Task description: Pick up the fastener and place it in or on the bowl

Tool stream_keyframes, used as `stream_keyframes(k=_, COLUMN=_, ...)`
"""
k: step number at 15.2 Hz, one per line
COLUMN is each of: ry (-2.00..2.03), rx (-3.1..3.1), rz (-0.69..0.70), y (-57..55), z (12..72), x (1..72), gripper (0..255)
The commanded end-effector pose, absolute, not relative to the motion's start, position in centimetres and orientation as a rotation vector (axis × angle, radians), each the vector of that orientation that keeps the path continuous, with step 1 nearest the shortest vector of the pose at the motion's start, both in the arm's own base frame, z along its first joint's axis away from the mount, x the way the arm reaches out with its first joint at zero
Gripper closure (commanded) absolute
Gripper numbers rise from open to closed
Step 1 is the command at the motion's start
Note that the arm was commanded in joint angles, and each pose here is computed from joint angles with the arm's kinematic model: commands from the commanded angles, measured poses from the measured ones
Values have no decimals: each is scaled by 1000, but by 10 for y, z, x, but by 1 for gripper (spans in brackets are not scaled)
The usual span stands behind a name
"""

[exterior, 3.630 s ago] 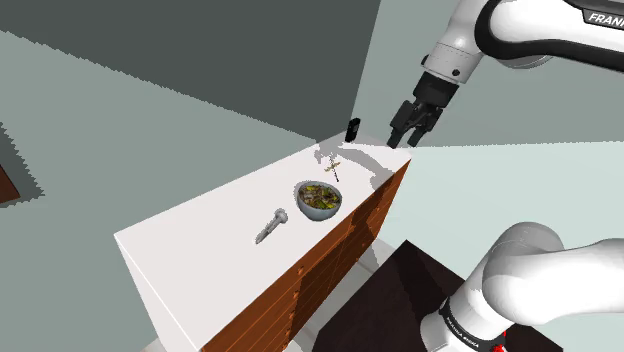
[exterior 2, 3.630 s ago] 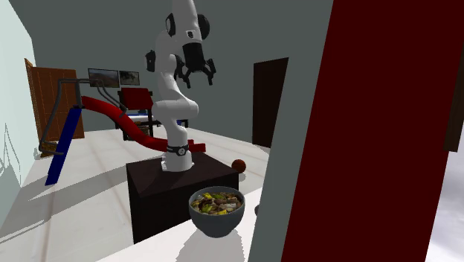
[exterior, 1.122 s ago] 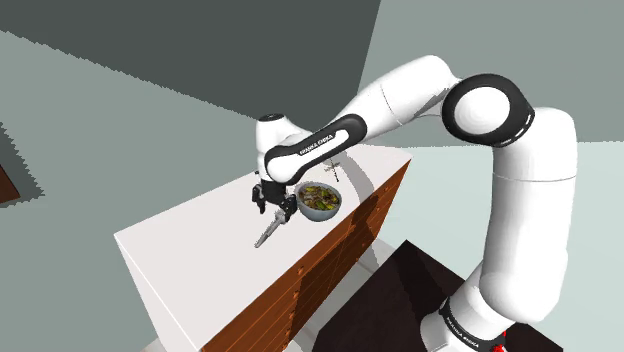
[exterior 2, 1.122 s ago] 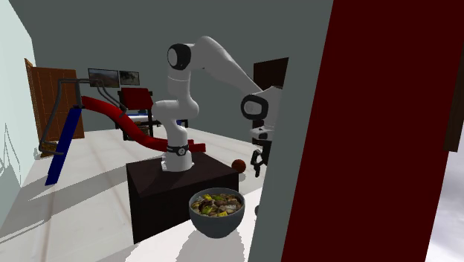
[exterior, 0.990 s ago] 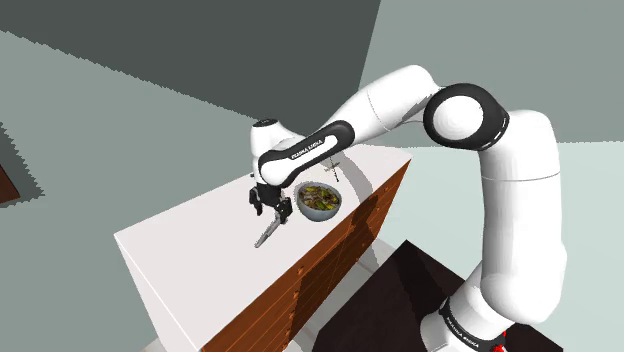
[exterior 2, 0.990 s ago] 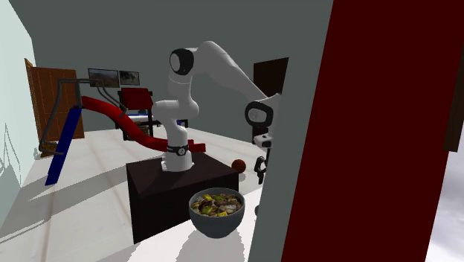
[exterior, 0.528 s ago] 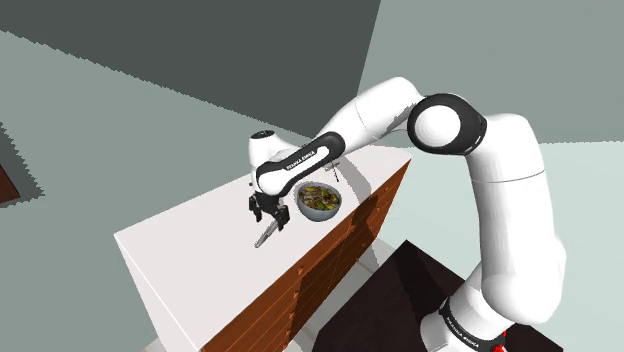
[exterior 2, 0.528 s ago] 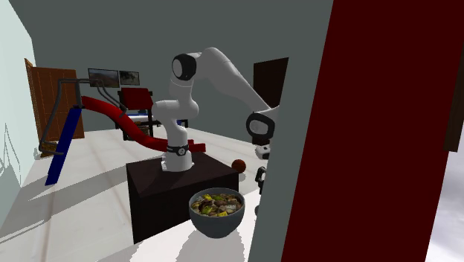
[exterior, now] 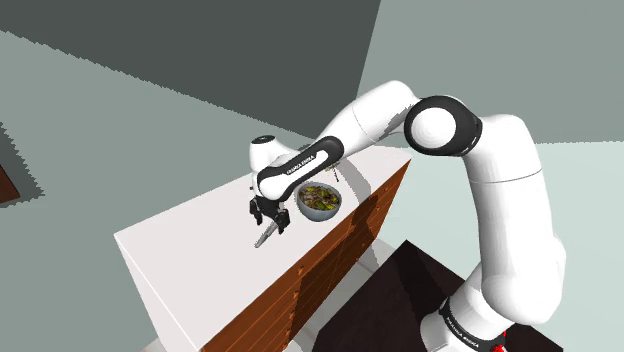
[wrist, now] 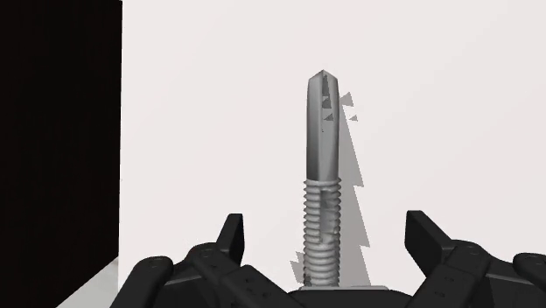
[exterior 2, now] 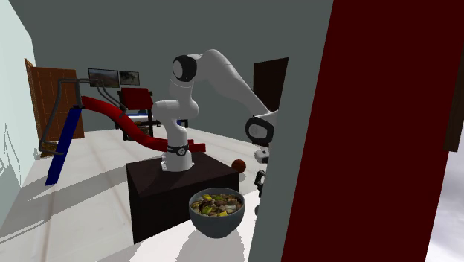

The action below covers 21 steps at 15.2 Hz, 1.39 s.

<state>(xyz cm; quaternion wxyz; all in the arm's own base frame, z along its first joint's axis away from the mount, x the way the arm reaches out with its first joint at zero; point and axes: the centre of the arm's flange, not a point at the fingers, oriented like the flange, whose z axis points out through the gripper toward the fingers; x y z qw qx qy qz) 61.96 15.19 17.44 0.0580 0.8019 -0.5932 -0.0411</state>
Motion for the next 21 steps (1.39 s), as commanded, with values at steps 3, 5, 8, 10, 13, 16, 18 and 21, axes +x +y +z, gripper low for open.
stream_keyframes(k=3, ry=-1798, rx=2430, rz=-124, y=152, z=174, x=620, gripper=255)
stream_keyframes(k=5, ry=-1798, rx=2430, rz=-124, y=152, z=174, x=620, gripper=255)
stream_keyframes(k=8, ry=-1798, rx=2430, rz=-124, y=152, z=174, x=620, gripper=255)
stream_keyframes(k=10, ry=-1798, rx=2430, rz=-124, y=152, z=174, x=620, gripper=255)
stream_keyframes(k=13, ry=-1798, rx=2430, rz=-124, y=152, z=185, x=620, gripper=255)
stream_keyframes(k=16, ry=-1798, rx=2430, rz=-124, y=152, z=201, x=620, gripper=255)
stream_keyframes(k=18, ry=-1798, rx=2430, rz=-124, y=152, z=211, x=620, gripper=255)
stream_keyframes(k=21, ry=-1798, rx=2430, rz=-124, y=152, z=227, x=620, gripper=255)
